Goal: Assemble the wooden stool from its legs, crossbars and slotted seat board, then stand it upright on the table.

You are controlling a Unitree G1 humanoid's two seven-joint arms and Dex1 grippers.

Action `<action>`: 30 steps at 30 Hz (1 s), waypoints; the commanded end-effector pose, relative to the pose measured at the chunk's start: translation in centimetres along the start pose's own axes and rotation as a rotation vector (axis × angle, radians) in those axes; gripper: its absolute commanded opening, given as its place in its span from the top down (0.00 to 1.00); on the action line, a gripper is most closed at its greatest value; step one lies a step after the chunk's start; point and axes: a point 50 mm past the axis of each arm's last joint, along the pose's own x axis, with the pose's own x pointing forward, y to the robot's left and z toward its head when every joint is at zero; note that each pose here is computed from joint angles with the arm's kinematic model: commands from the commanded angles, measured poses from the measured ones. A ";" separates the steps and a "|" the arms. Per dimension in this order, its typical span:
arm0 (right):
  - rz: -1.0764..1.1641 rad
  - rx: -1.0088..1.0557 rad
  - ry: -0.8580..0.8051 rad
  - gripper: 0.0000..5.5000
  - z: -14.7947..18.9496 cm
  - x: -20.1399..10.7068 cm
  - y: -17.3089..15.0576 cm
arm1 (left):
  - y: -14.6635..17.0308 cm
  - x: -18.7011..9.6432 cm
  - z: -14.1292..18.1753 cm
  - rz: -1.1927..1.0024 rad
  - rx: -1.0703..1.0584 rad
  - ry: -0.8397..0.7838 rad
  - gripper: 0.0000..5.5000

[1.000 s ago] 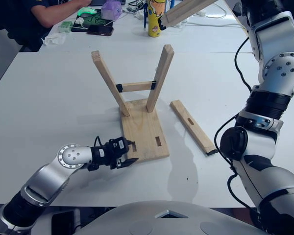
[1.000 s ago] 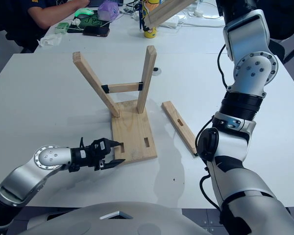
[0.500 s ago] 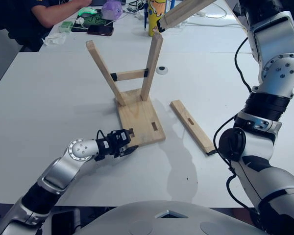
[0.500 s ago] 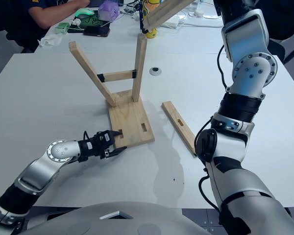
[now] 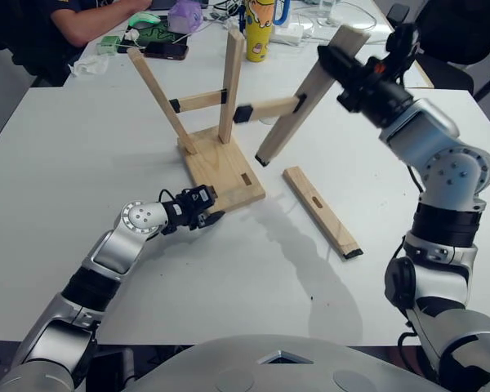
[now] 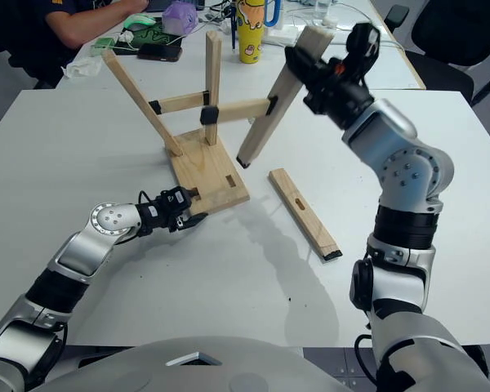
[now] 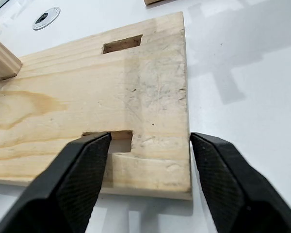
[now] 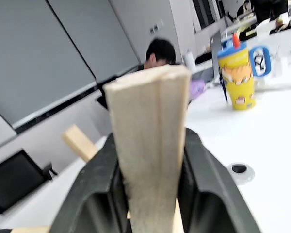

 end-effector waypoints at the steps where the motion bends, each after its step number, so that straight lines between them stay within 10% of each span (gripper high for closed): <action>1: 0.021 -0.026 0.023 0.81 -2.4 0.7 0.9 | 0.2 -0.2 -0.5 0.014 -0.014 0.030 0.45; 30: -0.179 -0.016 0.021 0.81 -5.7 1.7 1.0 | 1.2 -1.6 2.9 0.149 -0.089 -0.158 0.45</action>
